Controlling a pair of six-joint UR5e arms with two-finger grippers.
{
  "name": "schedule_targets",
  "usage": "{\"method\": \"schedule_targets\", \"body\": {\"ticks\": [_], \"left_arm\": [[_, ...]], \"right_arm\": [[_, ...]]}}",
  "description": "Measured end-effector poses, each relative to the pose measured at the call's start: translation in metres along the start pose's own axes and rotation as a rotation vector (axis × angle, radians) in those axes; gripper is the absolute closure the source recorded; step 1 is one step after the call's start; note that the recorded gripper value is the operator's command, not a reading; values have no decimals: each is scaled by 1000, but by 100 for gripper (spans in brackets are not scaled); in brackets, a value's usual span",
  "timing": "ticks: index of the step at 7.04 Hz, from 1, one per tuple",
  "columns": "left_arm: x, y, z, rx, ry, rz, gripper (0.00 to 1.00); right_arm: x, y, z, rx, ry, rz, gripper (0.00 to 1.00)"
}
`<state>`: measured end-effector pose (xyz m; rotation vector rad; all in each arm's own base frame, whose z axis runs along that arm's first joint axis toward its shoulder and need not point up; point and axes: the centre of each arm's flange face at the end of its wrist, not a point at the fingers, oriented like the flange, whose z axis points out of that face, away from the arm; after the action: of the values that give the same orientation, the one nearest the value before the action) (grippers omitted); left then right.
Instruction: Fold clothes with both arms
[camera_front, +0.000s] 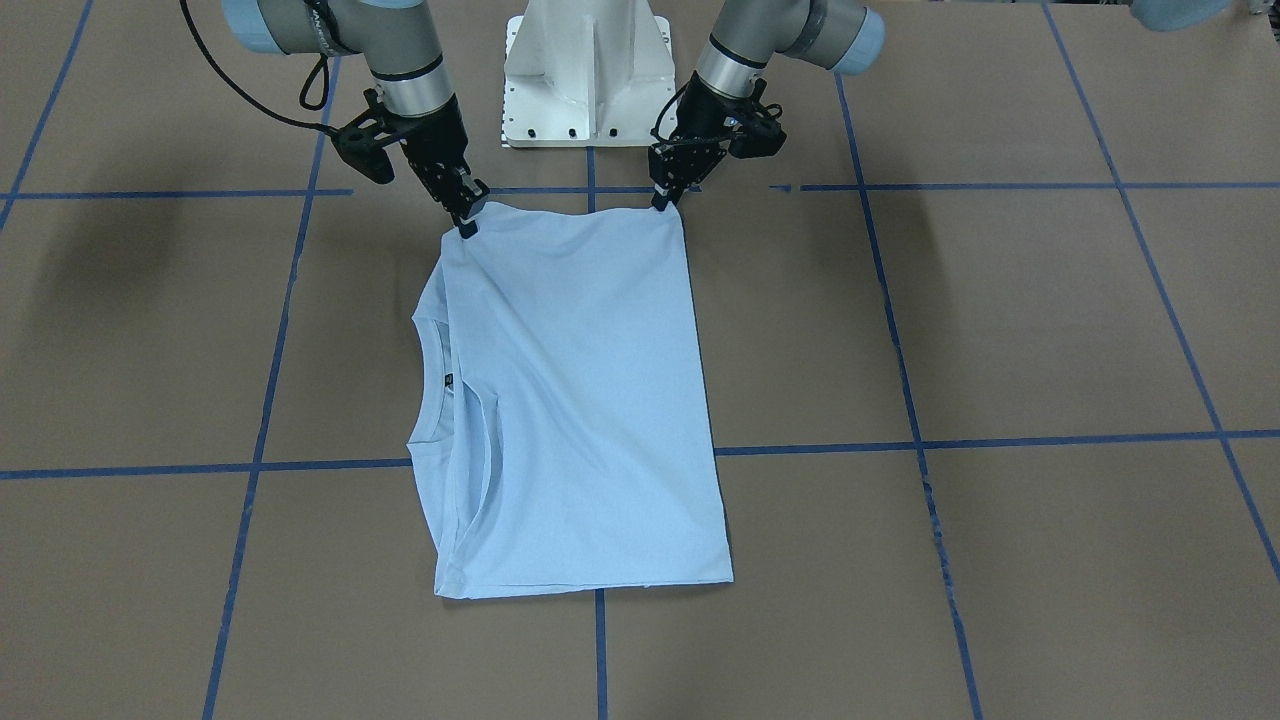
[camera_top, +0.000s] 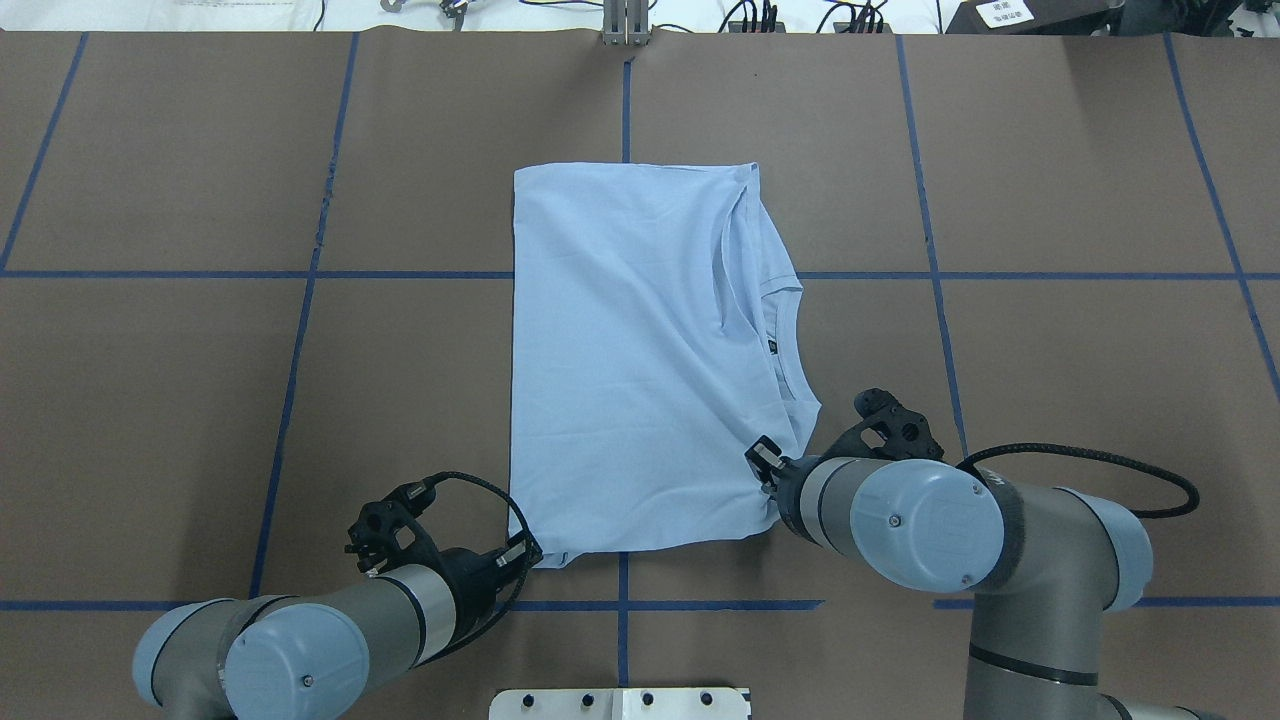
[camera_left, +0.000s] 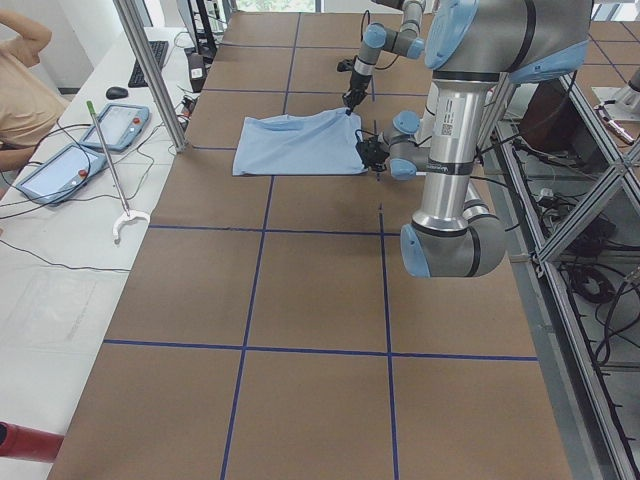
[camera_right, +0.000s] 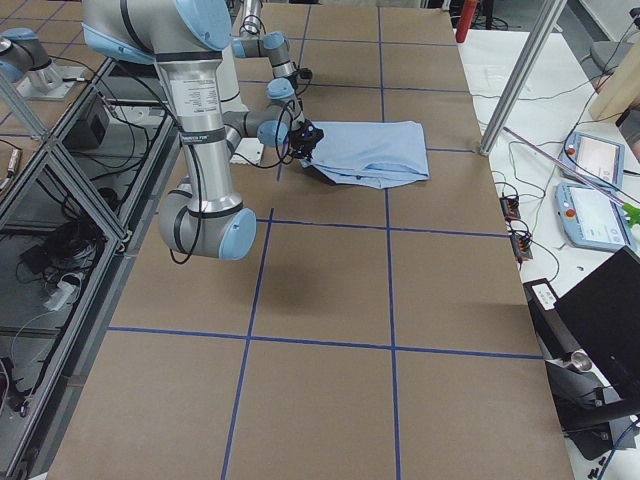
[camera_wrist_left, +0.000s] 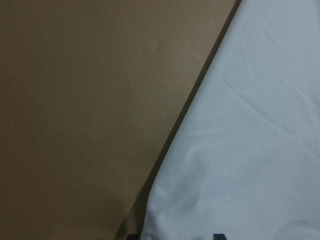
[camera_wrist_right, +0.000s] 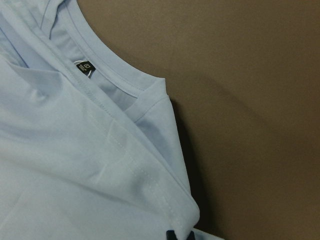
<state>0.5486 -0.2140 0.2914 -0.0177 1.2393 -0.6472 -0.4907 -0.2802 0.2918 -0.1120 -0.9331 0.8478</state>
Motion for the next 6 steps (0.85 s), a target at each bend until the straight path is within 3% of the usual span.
{"method": "schedule_targets", "body": {"ticks": [3,6], "left_arm": [[1,-14,-22,0,20,19,100],[16,-6,-45,-32,65,9,100]], "right_arm": [[5,-4,2,2,9,-5,100],[8,-1,-8,-15,-3,-6,100]]}}
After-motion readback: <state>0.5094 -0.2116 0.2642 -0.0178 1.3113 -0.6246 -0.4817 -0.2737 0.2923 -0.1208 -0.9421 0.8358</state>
